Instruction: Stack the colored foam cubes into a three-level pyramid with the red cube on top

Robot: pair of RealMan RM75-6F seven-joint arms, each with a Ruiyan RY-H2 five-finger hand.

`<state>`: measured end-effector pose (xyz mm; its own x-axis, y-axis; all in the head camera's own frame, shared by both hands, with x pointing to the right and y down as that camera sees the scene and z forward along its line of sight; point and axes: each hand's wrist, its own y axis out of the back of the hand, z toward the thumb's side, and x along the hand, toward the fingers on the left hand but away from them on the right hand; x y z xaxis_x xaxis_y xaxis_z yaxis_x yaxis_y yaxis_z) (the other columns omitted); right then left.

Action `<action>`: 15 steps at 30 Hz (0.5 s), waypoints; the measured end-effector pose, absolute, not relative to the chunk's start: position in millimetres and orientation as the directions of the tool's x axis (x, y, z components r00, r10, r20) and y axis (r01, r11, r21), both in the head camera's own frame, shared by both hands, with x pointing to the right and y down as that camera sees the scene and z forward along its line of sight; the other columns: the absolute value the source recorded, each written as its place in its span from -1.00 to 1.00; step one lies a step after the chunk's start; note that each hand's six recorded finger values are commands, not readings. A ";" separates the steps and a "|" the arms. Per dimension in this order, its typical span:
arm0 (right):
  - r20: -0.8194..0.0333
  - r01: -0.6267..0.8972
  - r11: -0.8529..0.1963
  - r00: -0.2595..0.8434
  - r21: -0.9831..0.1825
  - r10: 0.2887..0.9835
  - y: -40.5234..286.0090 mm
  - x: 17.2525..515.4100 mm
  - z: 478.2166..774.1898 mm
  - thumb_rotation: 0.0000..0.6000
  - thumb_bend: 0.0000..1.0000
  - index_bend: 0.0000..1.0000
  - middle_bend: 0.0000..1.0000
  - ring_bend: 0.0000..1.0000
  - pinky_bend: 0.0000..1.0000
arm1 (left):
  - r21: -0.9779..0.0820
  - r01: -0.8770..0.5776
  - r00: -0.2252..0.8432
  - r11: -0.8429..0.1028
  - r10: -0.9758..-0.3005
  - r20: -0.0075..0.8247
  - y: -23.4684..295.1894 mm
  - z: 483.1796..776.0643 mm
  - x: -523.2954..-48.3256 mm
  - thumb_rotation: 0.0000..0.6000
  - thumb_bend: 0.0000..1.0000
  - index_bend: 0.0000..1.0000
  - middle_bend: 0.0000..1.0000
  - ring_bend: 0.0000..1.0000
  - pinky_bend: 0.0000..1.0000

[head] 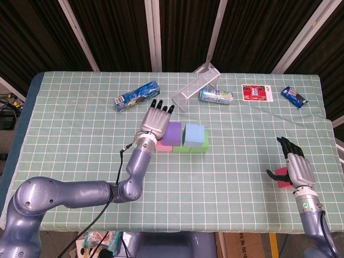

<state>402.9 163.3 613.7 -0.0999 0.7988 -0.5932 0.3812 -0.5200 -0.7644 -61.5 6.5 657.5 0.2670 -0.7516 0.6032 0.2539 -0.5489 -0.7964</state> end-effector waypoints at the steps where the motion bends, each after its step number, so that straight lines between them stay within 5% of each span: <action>1: -0.594 0.382 -0.520 -0.101 -0.764 0.798 163.3 403.0 613.8 1.00 -0.48 -1.00 -1.00 -1.00 -1.00 | -0.796 0.254 0.268 -0.549 -0.751 0.603 6.7 657.6 -61.3 1.00 -0.51 -1.00 -0.68 -0.95 -0.95; 15: -0.596 0.383 -0.522 -0.100 -0.762 0.797 163.4 402.5 613.9 1.00 -0.48 -1.00 -1.00 -1.00 -1.00 | -0.800 0.249 0.275 -0.546 -0.752 0.599 7.6 656.8 -57.6 1.00 -0.51 -1.00 -0.68 -0.95 -0.95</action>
<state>402.5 163.4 613.9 -0.0996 0.7968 -0.5959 0.3829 -0.5221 -0.7621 -57.6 7.6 656.8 0.2751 -0.7519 0.5991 0.2492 -0.5461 -0.7998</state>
